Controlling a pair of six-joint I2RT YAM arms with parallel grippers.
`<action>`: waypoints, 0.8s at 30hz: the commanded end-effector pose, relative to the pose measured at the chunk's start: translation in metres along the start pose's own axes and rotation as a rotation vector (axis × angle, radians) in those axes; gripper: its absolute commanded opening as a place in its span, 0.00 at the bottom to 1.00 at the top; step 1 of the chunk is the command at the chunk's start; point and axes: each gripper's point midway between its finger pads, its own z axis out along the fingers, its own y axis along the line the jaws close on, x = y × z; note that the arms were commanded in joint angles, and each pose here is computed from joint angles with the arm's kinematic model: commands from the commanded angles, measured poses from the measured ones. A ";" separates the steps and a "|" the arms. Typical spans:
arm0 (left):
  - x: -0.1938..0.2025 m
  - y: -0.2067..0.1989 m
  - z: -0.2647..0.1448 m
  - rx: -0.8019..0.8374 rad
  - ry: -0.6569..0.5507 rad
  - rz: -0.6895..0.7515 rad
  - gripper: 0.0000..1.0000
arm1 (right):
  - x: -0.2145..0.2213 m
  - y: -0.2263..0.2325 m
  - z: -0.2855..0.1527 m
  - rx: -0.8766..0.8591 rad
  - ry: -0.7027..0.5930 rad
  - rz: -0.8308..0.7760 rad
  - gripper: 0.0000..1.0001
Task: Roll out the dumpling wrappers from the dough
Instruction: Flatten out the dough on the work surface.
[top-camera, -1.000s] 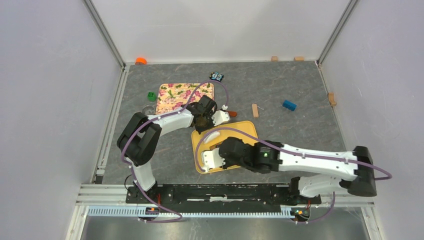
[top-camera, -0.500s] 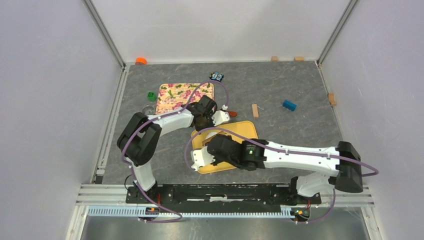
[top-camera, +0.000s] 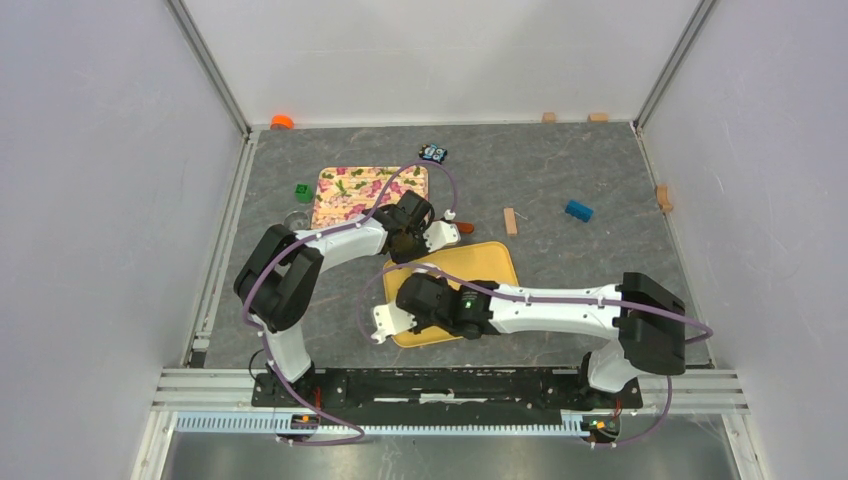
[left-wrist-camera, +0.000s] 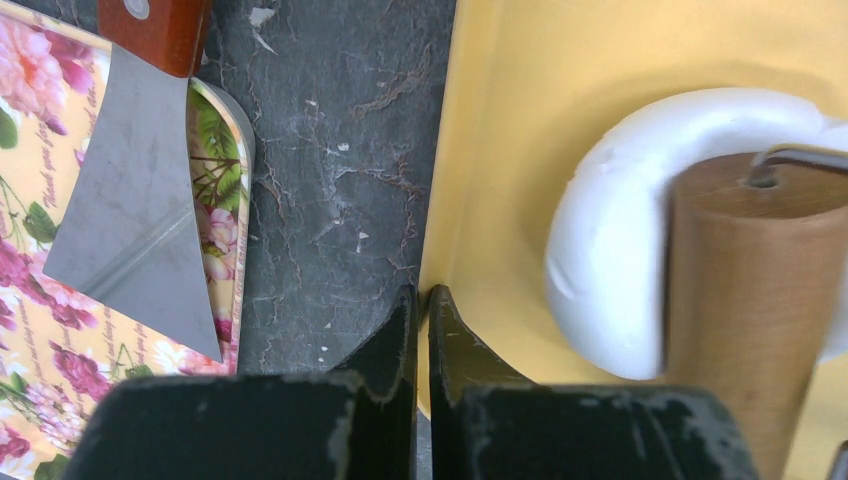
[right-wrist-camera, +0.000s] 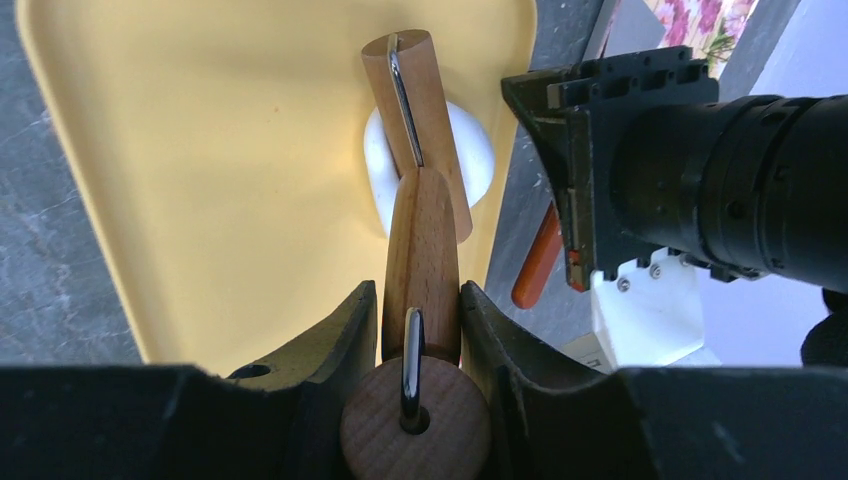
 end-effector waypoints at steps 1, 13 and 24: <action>0.052 -0.033 0.039 0.107 0.156 0.012 0.02 | 0.014 0.024 -0.010 -0.062 0.028 0.043 0.00; 0.053 -0.033 0.039 0.106 0.158 0.013 0.02 | 0.034 0.024 0.028 -0.032 0.137 0.046 0.00; 0.053 -0.034 0.039 0.109 0.158 0.015 0.02 | 0.048 0.070 -0.016 -0.149 0.144 0.100 0.00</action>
